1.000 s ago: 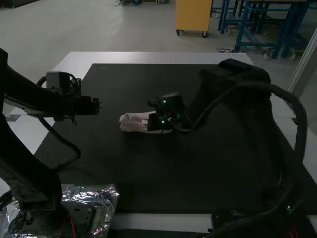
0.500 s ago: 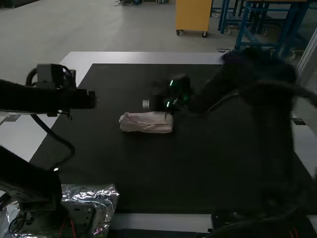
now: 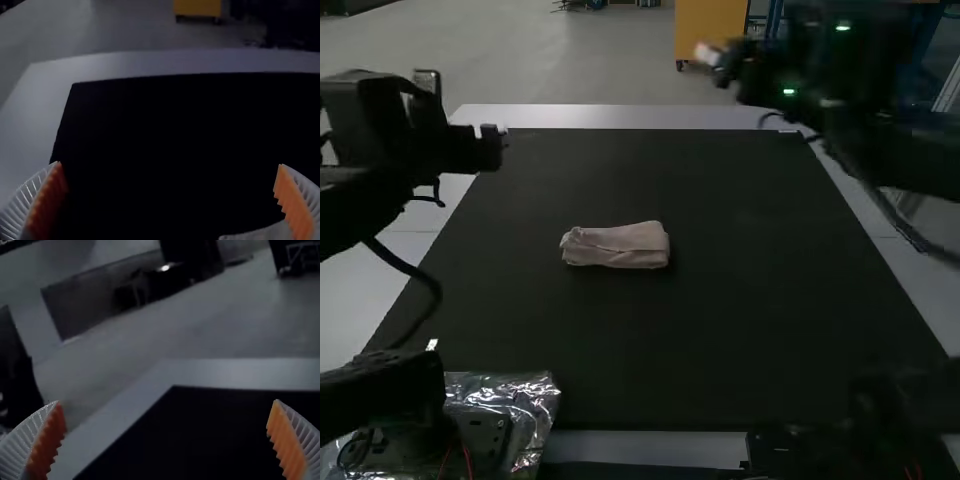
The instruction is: Fold the towel.
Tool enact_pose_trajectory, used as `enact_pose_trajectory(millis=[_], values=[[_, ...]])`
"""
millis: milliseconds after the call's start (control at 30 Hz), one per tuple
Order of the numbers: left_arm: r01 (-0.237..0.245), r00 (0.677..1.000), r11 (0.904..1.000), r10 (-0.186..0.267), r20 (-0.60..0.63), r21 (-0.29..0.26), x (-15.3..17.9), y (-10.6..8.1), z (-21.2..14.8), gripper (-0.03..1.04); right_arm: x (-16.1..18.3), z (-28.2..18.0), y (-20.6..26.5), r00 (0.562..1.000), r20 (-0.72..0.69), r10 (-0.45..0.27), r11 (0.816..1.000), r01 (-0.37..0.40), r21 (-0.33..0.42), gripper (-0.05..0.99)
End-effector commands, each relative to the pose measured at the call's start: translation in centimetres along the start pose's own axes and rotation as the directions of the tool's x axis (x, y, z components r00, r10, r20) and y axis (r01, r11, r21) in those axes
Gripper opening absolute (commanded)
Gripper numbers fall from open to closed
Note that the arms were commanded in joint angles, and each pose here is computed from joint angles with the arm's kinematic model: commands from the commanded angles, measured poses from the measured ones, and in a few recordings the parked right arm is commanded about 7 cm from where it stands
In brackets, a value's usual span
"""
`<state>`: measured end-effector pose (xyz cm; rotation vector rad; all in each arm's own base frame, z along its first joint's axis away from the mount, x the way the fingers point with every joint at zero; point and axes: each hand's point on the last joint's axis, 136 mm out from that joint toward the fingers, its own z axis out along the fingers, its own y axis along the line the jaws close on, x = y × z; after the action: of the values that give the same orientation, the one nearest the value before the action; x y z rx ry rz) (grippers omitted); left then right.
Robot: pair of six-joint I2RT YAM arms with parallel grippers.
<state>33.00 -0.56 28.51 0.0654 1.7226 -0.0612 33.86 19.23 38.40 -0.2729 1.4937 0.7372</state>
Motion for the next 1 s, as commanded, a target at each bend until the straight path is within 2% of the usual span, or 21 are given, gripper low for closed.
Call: enact_pose_trajectory(millis=[0, 100, 300, 400, 467, 600, 633, 667, 733, 800, 867, 900, 933, 967], values=[[0.019, 0.996, 0.9998, -0.019, 0.092, -0.005, -3.0, -0.2, -2.2, 0.97, -4.2, -4.6, 0.5, 0.990, 0.126, -0.063, 0.998, 0.059, 0.037, 0.92], [0.047, 0.993, 0.9987, -0.044, 0.108, -0.020, -3.2, 0.3, -3.5, 0.97, -5.8, -8.7, 0.4, 0.981, 0.174, -0.084, 0.994, 0.072, 0.076, 0.92], [0.034, 0.968, 0.9994, -0.035, 0.249, 0.009, -5.6, -0.8, -8.1, 0.97, -8.8, -17.6, 1.3, 0.925, 0.338, -0.173, 0.978, 0.121, 0.170, 0.92], [0.028, 0.950, 0.9981, -0.043, 0.308, 0.055, -6.0, -1.9, -10.7, 0.97, -8.9, -21.2, 2.0, 0.897, 0.390, -0.210, 0.969, 0.137, 0.207, 0.92], [0.038, 0.938, 0.9970, -0.059, 0.343, 0.068, -5.9, -2.3, -12.3, 0.97, -8.9, -23.4, 2.6, 0.875, 0.423, -0.237, 0.961, 0.146, 0.235, 0.92], [0.024, 0.904, 0.9972, -0.052, 0.424, 0.071, -5.8, -2.8, -16.0, 0.97, -8.8, -27.3, 4.2, 0.829, 0.478, -0.288, 0.946, 0.170, 0.275, 0.92], [0.021, 0.895, 0.9972, -0.051, 0.444, 0.072, -5.7, -2.9, -16.9, 0.97, -8.6, -27.6, 4.3, 0.834, 0.471, -0.288, 0.945, 0.169, 0.279, 0.92], [0.018, 0.890, 0.9973, -0.048, 0.454, 0.071, -5.7, -3.0, -17.4, 0.97, -8.2, -27.3, 3.8, 0.858, 0.434, -0.273, 0.943, 0.150, 0.297, 0.92], [0.026, 0.903, 0.9972, -0.053, 0.426, 0.070, -5.6, -2.9, -17.3, 0.97, -8.3, -27.6, 3.6, 0.864, 0.424, -0.271, 0.938, 0.139, 0.316, 0.92], [0.003, 0.909, 0.9991, -0.020, 0.417, 0.043, -5.5, -2.7, -17.7, 0.97, -8.4, -27.9, 3.0, 0.862, 0.427, -0.275, 0.929, 0.123, 0.350, 0.92], [-0.046, 0.896, 0.9989, 0.042, 0.443, -0.001, -6.1, -2.4, -17.9, 0.97, -7.2, -27.0, 1.6, 0.873, 0.392, -0.288, 0.917, 0.133, 0.377, 0.92], [-0.073, 0.883, 0.9972, 0.074, 0.464, -0.020, -6.5, -2.3, -17.9, 0.97, -7.0, -26.8, 0.7, 0.870, 0.395, -0.295, 0.905, 0.122, 0.407, 0.92], [-0.088, 0.865, 0.9957, 0.091, 0.494, -0.029, -6.9, -2.3, -17.9, 0.97, -6.4, -26.7, -1.0, 0.872, 0.392, -0.291, 0.881, 0.085, 0.465, 0.92], [-0.096, 0.851, 0.9948, 0.100, 0.515, -0.035, -7.0, -2.3, -17.6, 0.97, -5.5, -26.2, -2.1, 0.880, 0.382, -0.283, 0.874, 0.072, 0.481, 0.92]])
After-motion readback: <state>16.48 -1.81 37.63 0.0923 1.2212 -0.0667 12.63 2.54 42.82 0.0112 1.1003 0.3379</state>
